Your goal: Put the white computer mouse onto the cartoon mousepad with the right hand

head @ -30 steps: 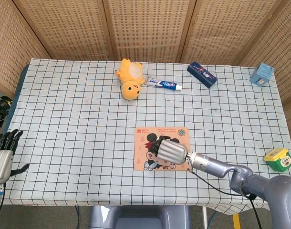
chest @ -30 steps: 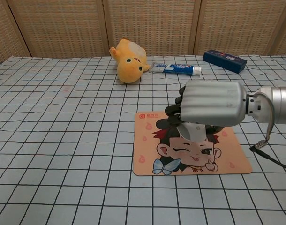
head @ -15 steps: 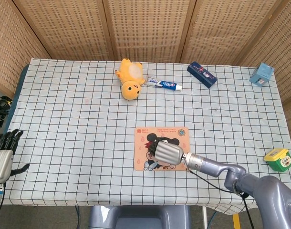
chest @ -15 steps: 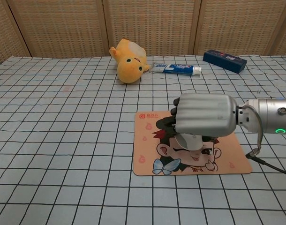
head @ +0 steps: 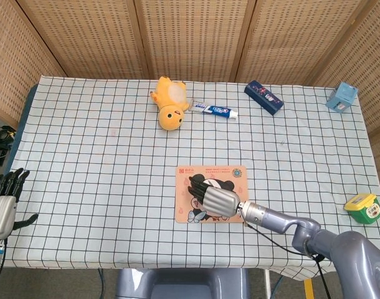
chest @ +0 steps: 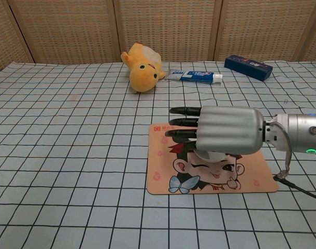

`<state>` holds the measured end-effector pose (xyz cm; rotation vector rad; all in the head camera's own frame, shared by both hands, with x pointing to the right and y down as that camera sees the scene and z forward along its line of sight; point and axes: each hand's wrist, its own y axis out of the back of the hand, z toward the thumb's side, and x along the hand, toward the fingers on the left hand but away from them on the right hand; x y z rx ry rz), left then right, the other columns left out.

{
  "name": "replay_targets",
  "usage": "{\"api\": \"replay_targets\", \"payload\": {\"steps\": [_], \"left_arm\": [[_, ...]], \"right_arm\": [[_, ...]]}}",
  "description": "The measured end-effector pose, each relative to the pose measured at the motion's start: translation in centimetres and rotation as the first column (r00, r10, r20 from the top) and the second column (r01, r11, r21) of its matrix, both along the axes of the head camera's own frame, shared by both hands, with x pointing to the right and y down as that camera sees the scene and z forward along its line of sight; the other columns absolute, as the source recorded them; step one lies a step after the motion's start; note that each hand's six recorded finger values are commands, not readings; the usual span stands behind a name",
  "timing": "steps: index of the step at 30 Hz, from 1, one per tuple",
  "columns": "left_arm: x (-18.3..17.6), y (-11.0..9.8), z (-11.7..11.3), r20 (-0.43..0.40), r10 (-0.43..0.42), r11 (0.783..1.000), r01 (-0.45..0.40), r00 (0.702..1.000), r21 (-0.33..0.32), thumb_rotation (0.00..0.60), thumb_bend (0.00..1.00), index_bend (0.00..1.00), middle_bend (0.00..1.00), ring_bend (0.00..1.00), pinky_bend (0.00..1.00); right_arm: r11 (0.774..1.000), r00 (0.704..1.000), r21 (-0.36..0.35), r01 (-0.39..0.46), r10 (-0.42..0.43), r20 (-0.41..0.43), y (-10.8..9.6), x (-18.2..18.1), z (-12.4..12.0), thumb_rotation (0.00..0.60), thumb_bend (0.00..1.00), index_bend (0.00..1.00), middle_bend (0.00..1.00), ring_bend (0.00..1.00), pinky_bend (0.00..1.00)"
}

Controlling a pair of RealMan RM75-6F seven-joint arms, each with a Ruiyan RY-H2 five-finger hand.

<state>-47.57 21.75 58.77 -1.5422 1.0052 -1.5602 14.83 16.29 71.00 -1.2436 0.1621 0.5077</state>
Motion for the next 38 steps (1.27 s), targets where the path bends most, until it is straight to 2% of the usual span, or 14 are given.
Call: {"api": "replay_targets", "payload": {"steps": [10, 14, 17, 20, 21, 24, 26, 29, 30, 31, 32, 33, 36, 38], "left_arm": [[0.0, 0.0, -0.2, -0.001, 0.002, 1.0, -0.002, 1.0, 0.005, 0.6, 0.0, 0.0, 0.0, 0.0, 0.0], [0.1, 0.0, -0.3, -0.003, 0.003, 1.0, -0.003, 1.0, 0.012, 0.6, 0.0, 0.0, 0.0, 0.0, 0.0], [0.2, 0.1, -0.4, -0.006, 0.006, 1.0, -0.005, 1.0, 0.015, 0.6, 0.0, 0.0, 0.0, 0.0, 0.0], [0.2, 0.1, -0.5, -0.007, 0.008, 1.0, -0.008, 1.0, 0.016, 0.6, 0.0, 0.0, 0.0, 0.0, 0.0], [0.2, 0.2, -0.5, -0.008, 0.009, 1.0, -0.009, 1.0, 0.017, 0.6, 0.0, 0.0, 0.0, 0.0, 0.0], [0.4, 0.2, -0.6, -0.01, 0.013, 1.0, -0.012, 1.0, 0.02, 0.6, 0.0, 0.0, 0.0, 0.0, 0.0], [0.5, 0.3, -0.6, -0.012, 0.019, 1.0, -0.018, 1.0, 0.023, 0.6, 0.0, 0.0, 0.0, 0.0, 0.0], [0.8, 0.4, -0.7, -0.014, 0.027, 0.999, -0.027, 1.0, 0.026, 0.6, 0.0, 0.0, 0.0, 0.0, 0.0], [0.8, 0.4, -0.7, -0.014, 0.028, 0.999, -0.028, 0.999, 0.026, 0.6, 0.0, 0.0, 0.0, 0.0, 0.0], [0.9, 0.5, -0.6, -0.014, 0.03, 0.999, -0.03, 0.999, 0.026, 0.6, 0.0, 0.0, 0.0, 0.0, 0.0], [0.9, 0.5, -0.6, -0.014, 0.032, 0.999, -0.031, 0.999, 0.025, 0.6, 0.0, 0.0, 0.0, 0.0, 0.0], [1.0, 0.5, -0.6, -0.014, 0.035, 0.999, -0.035, 0.999, 0.025, 0.6, 0.0, 0.0, 0.0, 0.0, 0.0], [1.0, 0.7, -0.5, -0.011, 0.04, 0.999, -0.04, 0.999, 0.023, 0.6, 0.0, 0.0, 0.0, 0.0, 0.0], [1.0, 0.7, -0.5, -0.011, 0.041, 0.999, -0.041, 0.999, 0.023, 0.6, 0.0, 0.0, 0.0, 0.0, 0.0]], "right_arm": [[0.998, 0.999, 0.037, -0.044, 0.044, -0.003, 0.0, 1.6, -1.1, 0.6, 0.17, 0.27, 0.08, 0.03, 0.0], [0.992, 0.995, 0.076, -0.102, 0.103, -0.007, -0.8, 3.0, -1.7, 0.6, 0.17, 0.27, 0.07, 0.01, 0.0], [0.976, 0.981, 0.093, -0.196, 0.196, 0.003, -1.6, 4.7, -2.3, 0.6, 0.17, 0.26, 0.06, 0.01, 0.0], [0.941, 0.944, 0.087, -0.328, 0.326, 0.042, -2.1, 6.9, -3.5, 0.6, 0.17, 0.25, 0.06, 0.0, 0.0], [0.925, 0.929, 0.081, -0.371, 0.367, 0.057, -2.3, 7.7, -3.9, 0.6, 0.17, 0.24, 0.05, 0.0, 0.0], [0.859, 0.858, 0.046, -0.509, 0.503, 0.108, -2.6, 10.3, -5.1, 0.6, 0.17, 0.21, 0.03, 0.0, 0.0], [0.819, 0.813, 0.01, -0.574, 0.568, 0.13, -2.6, 11.5, -5.6, 0.6, 0.17, 0.2, 0.01, 0.0, 0.0], [0.726, 0.71, -0.077, -0.684, 0.686, 0.159, -2.0, 14.3, -6.4, 0.6, 0.16, 0.18, 0.0, 0.0, 0.0], [0.68, 0.661, -0.112, -0.724, 0.732, 0.166, -1.7, 15.5, -6.6, 0.6, 0.16, 0.18, 0.0, 0.0, 0.0], [0.646, 0.625, -0.136, -0.751, 0.762, 0.17, -1.4, 16.4, -6.8, 0.6, 0.16, 0.17, 0.0, 0.0, 0.0], [0.613, 0.59, -0.158, -0.774, 0.789, 0.172, -1.1, 17.2, -7.0, 0.6, 0.16, 0.16, 0.0, 0.0, 0.0], [0.571, 0.545, -0.188, -0.799, 0.821, 0.172, -0.8, 18.2, -7.1, 0.6, 0.16, 0.14, 0.0, 0.0, 0.0], [0.471, 0.442, -0.265, -0.841, 0.882, 0.166, 0.4, 20.2, -7.4, 0.6, 0.16, 0.11, 0.0, 0.0, 0.0], [0.424, 0.394, -0.294, -0.857, 0.905, 0.16, 1.5, 21.3, -7.6, 0.6, 0.16, 0.1, 0.0, 0.0, 0.0]]}}
